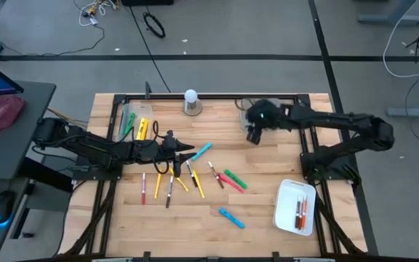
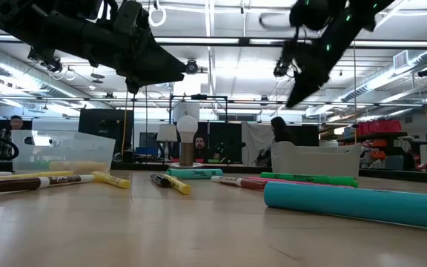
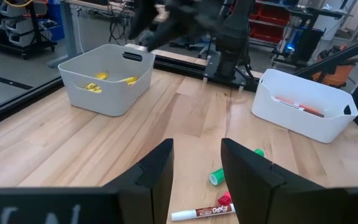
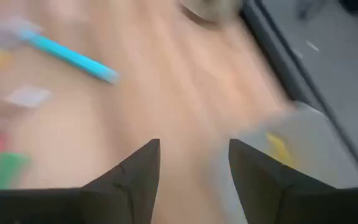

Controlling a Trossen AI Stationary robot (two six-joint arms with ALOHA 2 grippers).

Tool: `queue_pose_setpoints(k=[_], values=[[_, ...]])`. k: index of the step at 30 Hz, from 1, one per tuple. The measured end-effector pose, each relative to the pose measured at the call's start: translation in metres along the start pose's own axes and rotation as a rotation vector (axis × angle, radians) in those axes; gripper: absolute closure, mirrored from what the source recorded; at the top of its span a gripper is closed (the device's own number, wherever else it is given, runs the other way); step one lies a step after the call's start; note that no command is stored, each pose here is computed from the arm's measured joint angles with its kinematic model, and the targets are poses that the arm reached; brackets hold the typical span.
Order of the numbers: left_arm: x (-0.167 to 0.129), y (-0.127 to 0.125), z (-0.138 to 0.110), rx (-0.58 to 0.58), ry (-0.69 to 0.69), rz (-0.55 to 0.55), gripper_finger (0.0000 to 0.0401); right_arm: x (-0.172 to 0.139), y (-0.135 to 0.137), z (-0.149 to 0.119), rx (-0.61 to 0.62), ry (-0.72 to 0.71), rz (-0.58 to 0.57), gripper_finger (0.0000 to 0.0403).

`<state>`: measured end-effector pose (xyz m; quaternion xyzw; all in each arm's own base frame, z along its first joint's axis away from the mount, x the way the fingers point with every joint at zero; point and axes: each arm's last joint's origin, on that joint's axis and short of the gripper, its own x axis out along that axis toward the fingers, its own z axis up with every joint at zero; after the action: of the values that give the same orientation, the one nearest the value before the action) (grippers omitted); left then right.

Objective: Pick & Place Markers
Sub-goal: Put the brown marker into the white bin

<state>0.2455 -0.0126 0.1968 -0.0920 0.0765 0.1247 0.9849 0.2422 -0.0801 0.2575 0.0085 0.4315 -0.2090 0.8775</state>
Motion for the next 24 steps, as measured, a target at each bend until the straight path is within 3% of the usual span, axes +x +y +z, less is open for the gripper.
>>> queue_pose_setpoints(k=[6,13,18,24], values=[[0.0,0.0,0.0,0.001,0.0,0.0,0.0261,-0.016,0.074,0.012,-0.06,-0.238,0.212,0.0231],[0.0,-0.002,0.0,0.013,0.002,-0.01,0.0261,-0.012,0.147,-0.013,-0.132,-0.505,0.444,0.0248],[-0.002,-0.008,-0.001,0.076,0.003,-0.052,0.0261,-0.001,0.169,-0.041,-0.063,-0.655,0.542,0.0256],[-0.002,-0.016,-0.003,0.141,0.009,-0.176,0.0261,0.0,0.17,-0.06,0.012,-0.77,0.607,0.0262]])
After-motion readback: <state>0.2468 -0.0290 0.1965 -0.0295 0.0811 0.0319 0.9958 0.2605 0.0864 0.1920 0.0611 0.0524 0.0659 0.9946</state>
